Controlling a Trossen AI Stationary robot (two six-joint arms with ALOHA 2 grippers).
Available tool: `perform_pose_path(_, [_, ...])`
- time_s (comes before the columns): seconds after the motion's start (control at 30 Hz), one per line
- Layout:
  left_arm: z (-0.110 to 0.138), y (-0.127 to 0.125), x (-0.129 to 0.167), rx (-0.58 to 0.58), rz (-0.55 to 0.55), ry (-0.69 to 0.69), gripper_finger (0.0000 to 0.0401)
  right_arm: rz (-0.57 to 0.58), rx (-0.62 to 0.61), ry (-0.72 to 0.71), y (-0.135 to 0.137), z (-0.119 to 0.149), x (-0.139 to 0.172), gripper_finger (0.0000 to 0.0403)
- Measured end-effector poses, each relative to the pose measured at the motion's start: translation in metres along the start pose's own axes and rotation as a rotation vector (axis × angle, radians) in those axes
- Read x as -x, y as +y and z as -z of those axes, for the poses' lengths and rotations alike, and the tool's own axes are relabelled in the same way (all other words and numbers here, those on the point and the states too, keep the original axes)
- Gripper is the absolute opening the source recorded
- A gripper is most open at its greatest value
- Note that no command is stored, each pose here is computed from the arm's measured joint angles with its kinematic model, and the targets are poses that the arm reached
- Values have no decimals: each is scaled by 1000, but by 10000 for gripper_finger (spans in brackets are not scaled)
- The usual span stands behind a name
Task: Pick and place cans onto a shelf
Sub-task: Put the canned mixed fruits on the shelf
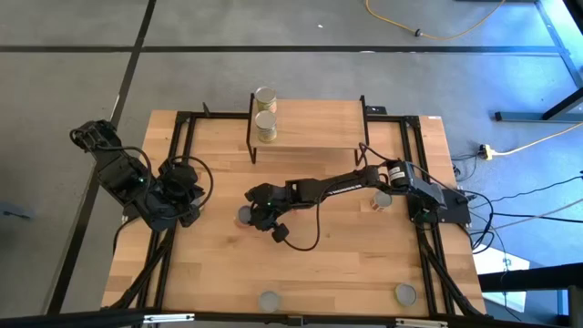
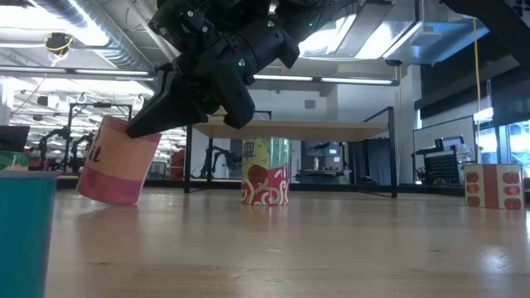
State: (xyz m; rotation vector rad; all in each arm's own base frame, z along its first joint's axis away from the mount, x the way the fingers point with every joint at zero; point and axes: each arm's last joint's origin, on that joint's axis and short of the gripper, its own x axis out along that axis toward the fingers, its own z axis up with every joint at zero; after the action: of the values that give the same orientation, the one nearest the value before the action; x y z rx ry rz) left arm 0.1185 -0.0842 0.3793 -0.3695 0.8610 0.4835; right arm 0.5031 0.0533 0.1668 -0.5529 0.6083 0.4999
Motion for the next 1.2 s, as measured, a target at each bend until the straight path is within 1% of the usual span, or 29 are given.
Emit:
perform_pose_path(0.17, [0,0,0,0,0,0,42,-5,-9,6,0,0,1,6])
perform_pose_path(0.33, [0,0,0,0,0,0,42,-45,-32,70,-5,-11,10,6])
perform_pose_path(0.57, [0,0,0,-7,0,0,42,-76,-45,109,-15,-42,34,6])
perform_pose_path(0.7, [0,0,0,-7,0,0,42,-57,-53,170,-16,-62,51,6])
perform_pose_path(0.83, [0,0,0,-7,0,0,42,-64,-84,173,-16,-81,69,6])
perform_pose_path(0.97, [0,0,0,-30,1,0,42,-54,-109,159,-14,-100,84,6])
perform_pose_path(1.07, [0,0,0,-48,1,0,42,-29,-105,191,-8,-112,95,6])
perform_pose_path(1.13, [0,0,0,-58,1,0,42,-15,-95,209,-2,-116,100,6])
perform_pose_path(1.2, [0,0,0,-60,1,0,42,-36,-102,266,5,-115,104,6])
